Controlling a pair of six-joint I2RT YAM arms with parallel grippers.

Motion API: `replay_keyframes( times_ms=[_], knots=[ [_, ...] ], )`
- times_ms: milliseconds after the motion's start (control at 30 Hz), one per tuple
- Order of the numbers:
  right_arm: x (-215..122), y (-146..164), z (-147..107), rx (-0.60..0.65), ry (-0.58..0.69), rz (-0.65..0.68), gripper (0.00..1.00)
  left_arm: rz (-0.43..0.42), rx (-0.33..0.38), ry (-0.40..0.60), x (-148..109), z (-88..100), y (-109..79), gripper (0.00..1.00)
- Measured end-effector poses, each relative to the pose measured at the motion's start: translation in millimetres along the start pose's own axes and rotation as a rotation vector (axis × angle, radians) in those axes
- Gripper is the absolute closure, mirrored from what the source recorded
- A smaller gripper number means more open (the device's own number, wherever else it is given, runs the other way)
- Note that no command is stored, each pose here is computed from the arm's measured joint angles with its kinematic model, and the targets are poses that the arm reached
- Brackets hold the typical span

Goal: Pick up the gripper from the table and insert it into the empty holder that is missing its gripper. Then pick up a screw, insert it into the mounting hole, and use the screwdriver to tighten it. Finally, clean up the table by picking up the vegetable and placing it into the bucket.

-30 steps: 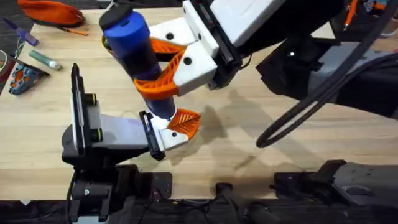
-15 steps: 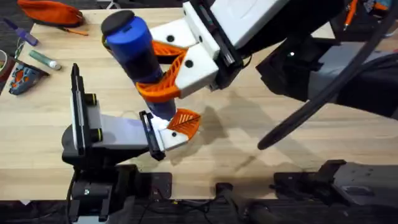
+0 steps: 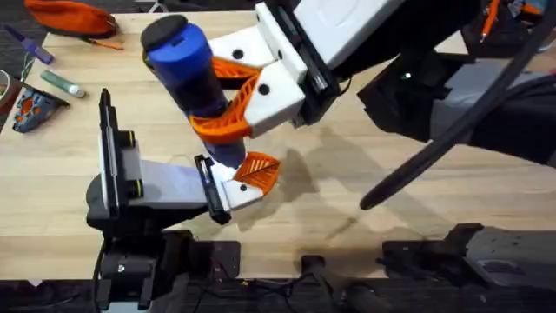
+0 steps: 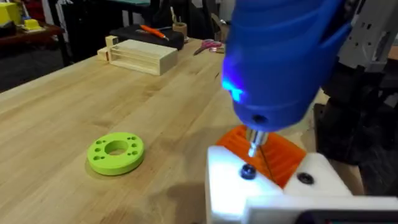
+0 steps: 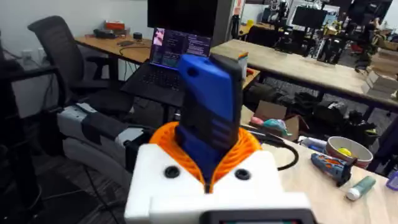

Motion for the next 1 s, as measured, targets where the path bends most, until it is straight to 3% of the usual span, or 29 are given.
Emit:
replay_keyframes(
  times_ms=[1000],
  knots=[
    [5.1,-0.5,-4.8,-0.007,0.007,-0.009,0.979,0.0,0.0,0.0,0.0,0.0,0.0,0.995]
  ],
)
Point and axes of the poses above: each hand's point on the last joint's axis, 136 mm out from that joint toward the fingers, its own x axis out along the fingers, its own y axis along the line the jaws close on, z = x × y, the point moved 5 cm from there along -x, back along the fingers, and after that the axes turned 6 degrees about x, right-handed, at the moved point
